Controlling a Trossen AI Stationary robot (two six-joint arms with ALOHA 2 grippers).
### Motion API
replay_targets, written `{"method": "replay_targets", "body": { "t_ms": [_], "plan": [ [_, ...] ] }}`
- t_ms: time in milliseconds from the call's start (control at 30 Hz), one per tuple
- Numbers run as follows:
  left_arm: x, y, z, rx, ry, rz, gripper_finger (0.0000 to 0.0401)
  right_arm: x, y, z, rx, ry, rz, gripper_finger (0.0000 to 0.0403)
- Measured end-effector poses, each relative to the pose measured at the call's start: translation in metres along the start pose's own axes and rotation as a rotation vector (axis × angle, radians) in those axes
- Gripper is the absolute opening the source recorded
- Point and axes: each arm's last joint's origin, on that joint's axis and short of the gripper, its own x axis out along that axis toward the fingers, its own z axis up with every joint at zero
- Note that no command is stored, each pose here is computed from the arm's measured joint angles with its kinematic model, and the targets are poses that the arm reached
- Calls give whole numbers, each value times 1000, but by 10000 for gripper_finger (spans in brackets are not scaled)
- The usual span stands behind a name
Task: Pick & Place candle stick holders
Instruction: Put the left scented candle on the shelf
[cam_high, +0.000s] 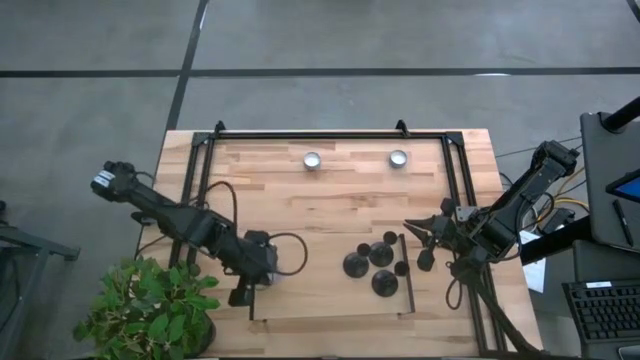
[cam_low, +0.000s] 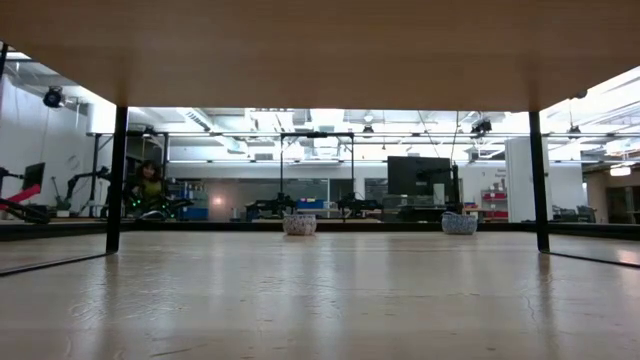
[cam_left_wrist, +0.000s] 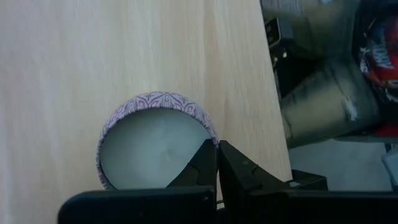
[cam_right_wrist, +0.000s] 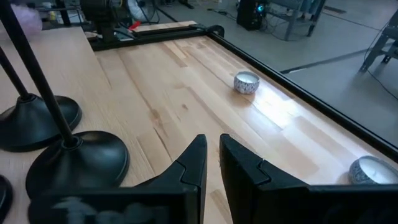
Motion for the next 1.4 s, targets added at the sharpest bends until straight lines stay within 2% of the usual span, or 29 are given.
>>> {"method": "replay_targets", "body": {
  "t_ms": [333, 633, 900, 1133, 1300, 1400],
  "plan": [
    [12, 6, -3, -81, 100, 36, 0, 0, 0, 0, -3, 0, -1, 38],
    [3, 1, 4, -131, 86, 5, 1, 1, -1, -4, -18, 4, -5, 38],
    [2, 9, 1, -222, 121, 55, 36, 1, -1, -4, -16, 3, -5, 38],
    [0, 9, 4, -212, 114, 50, 68, 1, -1, -4, -17, 3, -5, 38],
    [-10, 10, 13, -166, 69, 43, 72, 1, -1, -4, -18, 3, -5, 38],
    [-20, 14, 23, -120, -18, 119, 70, 1, -1, -4, -24, 3, -5, 38]
  ]
}}
